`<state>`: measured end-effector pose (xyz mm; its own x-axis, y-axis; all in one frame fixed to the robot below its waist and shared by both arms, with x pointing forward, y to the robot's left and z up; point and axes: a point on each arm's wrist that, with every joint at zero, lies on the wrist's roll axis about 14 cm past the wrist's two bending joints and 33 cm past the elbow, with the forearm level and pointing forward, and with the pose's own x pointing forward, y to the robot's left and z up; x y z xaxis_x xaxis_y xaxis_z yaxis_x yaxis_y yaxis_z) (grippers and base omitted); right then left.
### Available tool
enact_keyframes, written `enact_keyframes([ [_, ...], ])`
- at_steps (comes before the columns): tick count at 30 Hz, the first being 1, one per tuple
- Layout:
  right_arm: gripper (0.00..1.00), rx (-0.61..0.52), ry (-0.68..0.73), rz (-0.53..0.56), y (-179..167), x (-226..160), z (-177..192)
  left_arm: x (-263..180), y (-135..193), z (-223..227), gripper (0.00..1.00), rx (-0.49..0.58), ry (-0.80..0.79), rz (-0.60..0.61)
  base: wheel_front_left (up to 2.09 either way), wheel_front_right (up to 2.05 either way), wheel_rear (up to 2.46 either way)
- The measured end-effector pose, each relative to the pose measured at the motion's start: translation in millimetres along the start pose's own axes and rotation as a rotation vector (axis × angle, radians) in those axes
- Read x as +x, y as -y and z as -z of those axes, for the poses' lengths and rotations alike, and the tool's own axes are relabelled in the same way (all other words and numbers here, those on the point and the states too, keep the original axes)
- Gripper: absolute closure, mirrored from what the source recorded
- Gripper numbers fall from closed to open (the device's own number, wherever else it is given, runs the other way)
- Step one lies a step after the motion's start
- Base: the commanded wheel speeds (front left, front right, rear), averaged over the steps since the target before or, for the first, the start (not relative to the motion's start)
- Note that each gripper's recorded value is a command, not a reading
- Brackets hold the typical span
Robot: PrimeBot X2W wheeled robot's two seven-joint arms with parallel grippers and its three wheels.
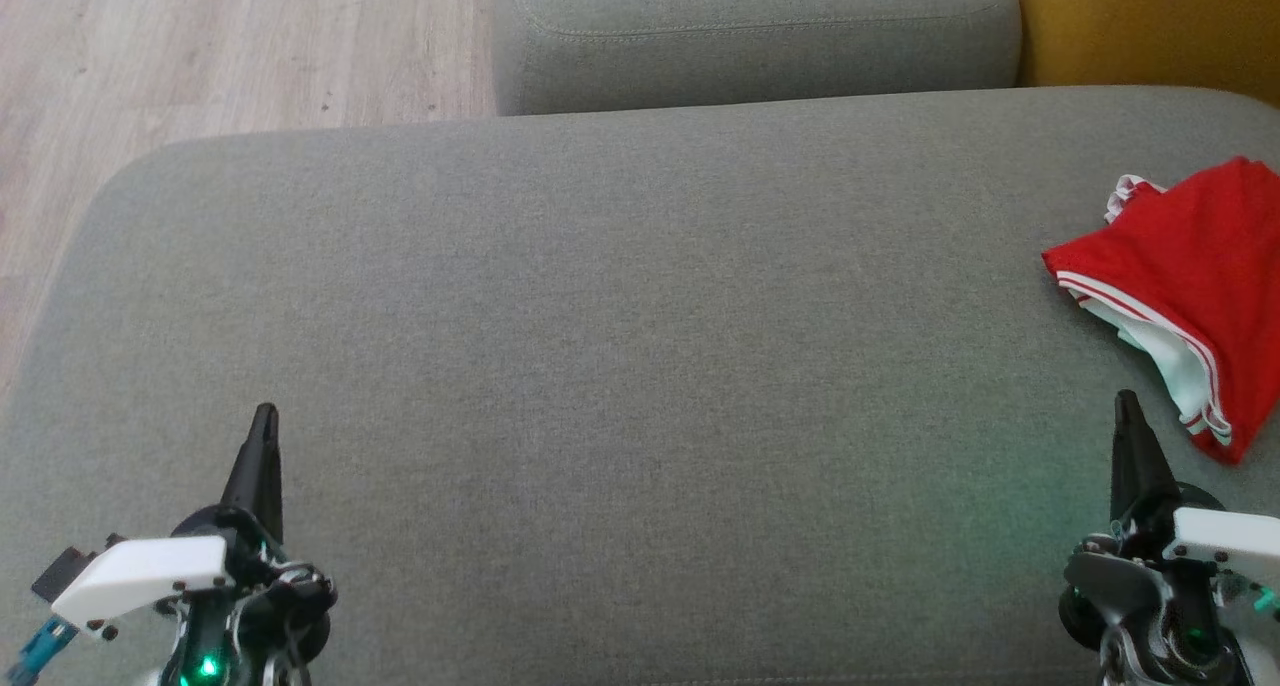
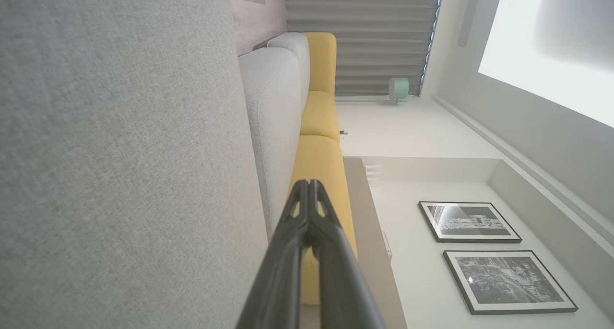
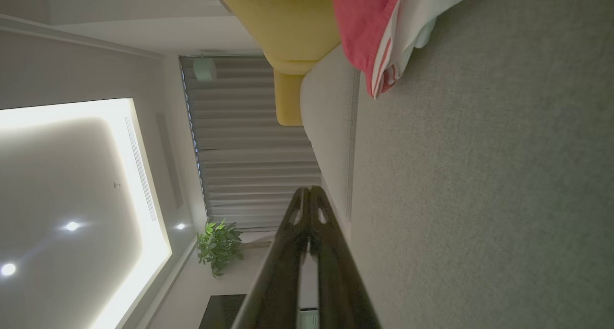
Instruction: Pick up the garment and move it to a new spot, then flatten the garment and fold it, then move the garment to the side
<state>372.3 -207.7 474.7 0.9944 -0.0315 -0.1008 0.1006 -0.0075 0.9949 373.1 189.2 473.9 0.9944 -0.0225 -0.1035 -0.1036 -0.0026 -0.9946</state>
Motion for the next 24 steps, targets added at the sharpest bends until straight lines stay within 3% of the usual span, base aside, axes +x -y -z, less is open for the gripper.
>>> enact_keyframes([
  [24,1.00,0.000,0.000,0.000,0.0,0.0,0.0,0.0,0.0,0.0,1.00,0.000,0.000,0.000,0.00,0.00,0.00],
])
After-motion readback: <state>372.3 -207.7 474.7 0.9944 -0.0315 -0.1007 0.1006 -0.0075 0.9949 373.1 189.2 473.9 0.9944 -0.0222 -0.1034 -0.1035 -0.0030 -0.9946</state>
